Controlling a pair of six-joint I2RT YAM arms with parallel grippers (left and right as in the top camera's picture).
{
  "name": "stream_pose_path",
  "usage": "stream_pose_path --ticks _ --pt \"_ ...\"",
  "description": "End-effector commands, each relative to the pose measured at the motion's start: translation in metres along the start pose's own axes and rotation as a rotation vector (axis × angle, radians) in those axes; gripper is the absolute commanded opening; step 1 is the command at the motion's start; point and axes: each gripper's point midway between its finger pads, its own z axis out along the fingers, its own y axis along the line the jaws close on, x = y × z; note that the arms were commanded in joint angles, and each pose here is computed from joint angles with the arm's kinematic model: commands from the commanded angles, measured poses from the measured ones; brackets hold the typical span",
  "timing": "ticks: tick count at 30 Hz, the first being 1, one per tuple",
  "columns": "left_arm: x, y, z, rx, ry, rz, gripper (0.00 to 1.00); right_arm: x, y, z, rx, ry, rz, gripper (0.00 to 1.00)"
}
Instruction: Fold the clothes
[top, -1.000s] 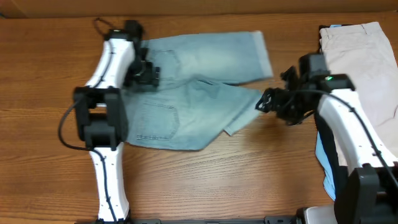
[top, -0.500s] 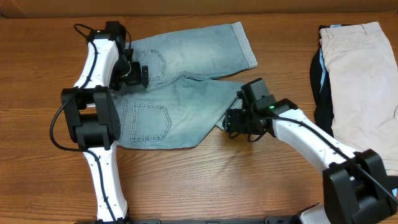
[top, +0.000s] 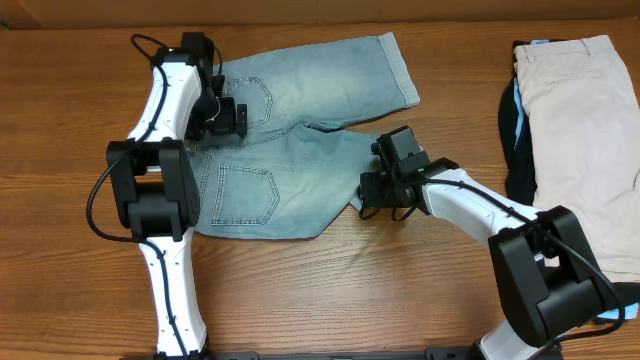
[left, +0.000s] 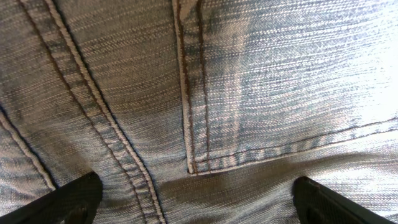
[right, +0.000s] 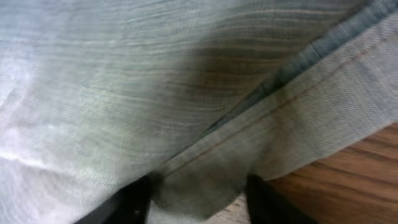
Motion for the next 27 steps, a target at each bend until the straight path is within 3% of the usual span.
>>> stream_pose_path --ticks 1,2,6,12,23,24,25,26,27 --pt "0.003 -0.014 0.015 0.037 0.029 0.006 1.00 0.013 -0.011 0.013 0.038 0.048 0.000 0.27" --pt "0.004 -0.013 0.015 0.035 0.031 0.006 1.00 0.013 -0.014 0.013 0.058 0.047 0.003 0.18" --pt "0.005 -0.012 0.015 0.031 0.035 0.004 1.00 0.017 -0.033 0.011 0.161 0.050 0.063 0.04" --pt "0.007 -0.004 0.015 -0.011 0.044 0.002 1.00 0.017 -0.047 -0.014 0.245 0.110 0.143 0.04" --pt "0.017 0.032 0.002 -0.202 0.085 0.015 1.00 0.004 -0.091 -0.143 0.393 0.222 0.324 0.06" --pt "0.018 0.033 -0.003 -0.213 0.093 0.015 1.00 0.003 -0.092 -0.149 0.391 0.216 0.333 0.09" --pt "0.020 0.034 -0.008 -0.218 0.101 0.013 1.00 0.003 -0.092 -0.155 0.388 0.209 0.339 0.19" --pt "0.021 0.035 -0.017 -0.225 0.108 0.001 1.00 0.001 -0.092 -0.162 0.384 0.196 0.344 0.48" --pt "0.021 0.035 -0.026 -0.228 0.110 -0.012 1.00 -0.001 -0.090 -0.168 0.380 0.182 0.344 0.70"
